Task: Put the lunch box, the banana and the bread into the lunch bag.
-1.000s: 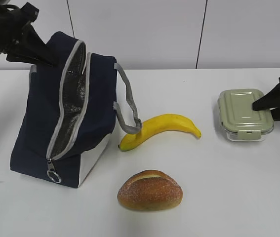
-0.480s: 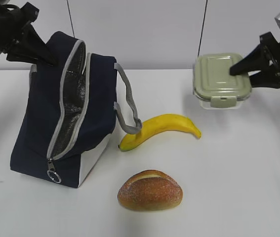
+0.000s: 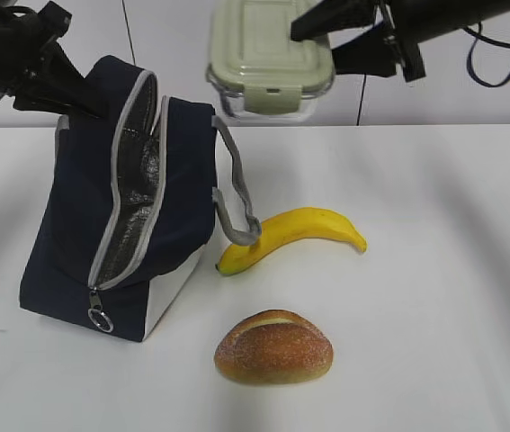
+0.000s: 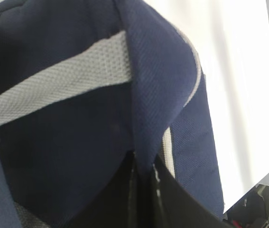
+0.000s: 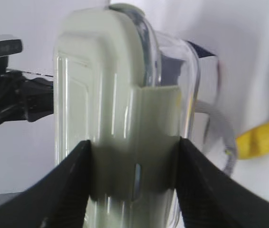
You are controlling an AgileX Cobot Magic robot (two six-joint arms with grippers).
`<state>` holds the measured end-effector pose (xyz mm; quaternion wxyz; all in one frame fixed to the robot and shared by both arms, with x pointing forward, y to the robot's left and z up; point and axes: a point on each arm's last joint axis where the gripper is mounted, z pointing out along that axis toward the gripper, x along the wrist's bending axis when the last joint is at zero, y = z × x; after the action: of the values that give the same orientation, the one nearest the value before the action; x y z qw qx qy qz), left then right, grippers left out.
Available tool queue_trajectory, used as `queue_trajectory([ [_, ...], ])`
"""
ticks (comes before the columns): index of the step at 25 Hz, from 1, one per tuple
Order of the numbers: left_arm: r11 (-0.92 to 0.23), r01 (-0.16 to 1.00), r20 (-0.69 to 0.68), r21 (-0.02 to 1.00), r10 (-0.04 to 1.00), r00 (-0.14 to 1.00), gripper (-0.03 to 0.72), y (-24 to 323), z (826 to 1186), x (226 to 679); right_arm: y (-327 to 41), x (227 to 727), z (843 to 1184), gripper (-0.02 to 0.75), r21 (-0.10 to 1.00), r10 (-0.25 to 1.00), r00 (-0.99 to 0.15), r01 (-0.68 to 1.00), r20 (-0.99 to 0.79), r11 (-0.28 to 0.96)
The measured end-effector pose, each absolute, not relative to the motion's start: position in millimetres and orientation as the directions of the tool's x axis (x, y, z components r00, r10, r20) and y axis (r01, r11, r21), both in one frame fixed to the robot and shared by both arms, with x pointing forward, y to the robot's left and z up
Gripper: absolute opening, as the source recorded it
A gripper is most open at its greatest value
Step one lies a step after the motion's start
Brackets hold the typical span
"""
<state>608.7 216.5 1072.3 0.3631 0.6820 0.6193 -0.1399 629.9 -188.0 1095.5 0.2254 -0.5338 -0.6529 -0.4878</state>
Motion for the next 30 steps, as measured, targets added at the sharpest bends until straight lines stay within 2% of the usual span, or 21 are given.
queue_trajectory([
  [4, 0.032, 0.946, -0.642, 0.322, 0.742, 0.194, -0.016, 216.4, 1072.4, 608.7, -154.7, 621.1, 1111.0, 0.402, 0.407, 0.432, -0.373, 0.913, 0.821, 0.014],
  [7, 0.044, 0.947, -0.659, 0.319, 0.728, 0.189, -0.017, 215.0, 1073.8, 608.9, -138.7, 613.9, 1110.3, 0.401, 0.402, 0.424, -0.389, 0.913, 0.818, 0.063],
  [15, 0.069, 0.947, -0.697, 0.314, 0.694, 0.181, -0.017, 212.1, 1077.0, 609.4, -119.3, 604.0, 1097.5, 0.401, 0.369, 0.485, -0.404, 0.914, 0.776, 0.17],
  [22, 0.056, 0.949, -0.704, 0.31, 0.685, 0.189, -0.017, 206.2, 1077.4, 607.6, -98.0, 614.1, 1064.9, 0.401, 0.344, 0.536, -0.386, 0.921, 0.751, 0.181],
  [26, 0.065, 0.95, -0.718, 0.307, 0.67, 0.186, -0.017, 204.4, 1078.8, 607.6, -95.1, 621.3, 1051.4, 0.4, 0.383, 0.608, -0.41, 0.905, 0.679, 0.183],
  [30, 0.069, 0.949, -0.727, 0.308, 0.661, 0.188, -0.017, 200.8, 1079.7, 607.5, -93.3, 626.9, 1048.5, 0.4, 0.412, 0.628, -0.407, 0.899, 0.663, 0.147],
])
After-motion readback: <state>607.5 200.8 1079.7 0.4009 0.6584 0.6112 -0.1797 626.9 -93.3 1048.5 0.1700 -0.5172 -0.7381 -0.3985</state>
